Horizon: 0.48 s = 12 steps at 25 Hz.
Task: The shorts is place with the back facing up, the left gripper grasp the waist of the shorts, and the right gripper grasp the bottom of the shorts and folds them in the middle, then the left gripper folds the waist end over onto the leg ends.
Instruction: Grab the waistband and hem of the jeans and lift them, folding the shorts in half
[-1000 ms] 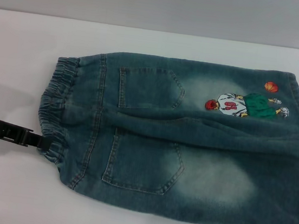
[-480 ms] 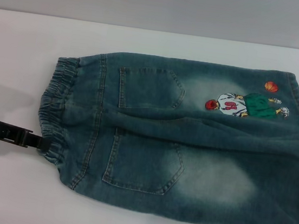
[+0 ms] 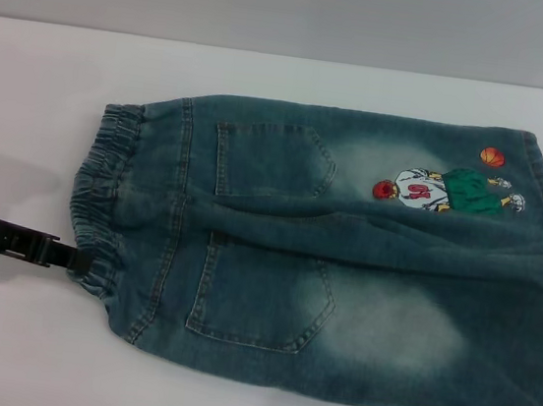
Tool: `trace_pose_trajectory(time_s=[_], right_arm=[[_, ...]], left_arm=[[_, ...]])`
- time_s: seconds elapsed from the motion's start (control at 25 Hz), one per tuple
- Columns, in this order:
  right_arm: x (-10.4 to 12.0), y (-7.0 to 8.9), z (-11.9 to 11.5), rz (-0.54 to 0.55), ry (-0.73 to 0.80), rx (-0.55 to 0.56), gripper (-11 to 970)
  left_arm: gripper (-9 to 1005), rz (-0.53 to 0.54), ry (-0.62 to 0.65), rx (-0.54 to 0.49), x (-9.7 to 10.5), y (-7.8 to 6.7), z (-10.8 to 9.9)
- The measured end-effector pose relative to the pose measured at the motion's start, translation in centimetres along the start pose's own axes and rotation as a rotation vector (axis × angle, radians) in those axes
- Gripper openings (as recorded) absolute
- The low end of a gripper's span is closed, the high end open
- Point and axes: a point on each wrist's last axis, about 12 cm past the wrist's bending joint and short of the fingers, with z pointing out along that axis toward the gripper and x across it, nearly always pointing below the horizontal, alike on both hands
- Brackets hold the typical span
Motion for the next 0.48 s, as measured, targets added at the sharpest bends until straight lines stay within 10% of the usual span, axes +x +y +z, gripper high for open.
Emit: trace_pose_trajectory(time_s=[0.48], right_arm=[[-0.68, 0.13, 0.42, -0.019, -0.028, -0.012, 623]], left_arm=[[23, 0.003, 0.0, 0.002, -0.02, -0.02, 0.03]])
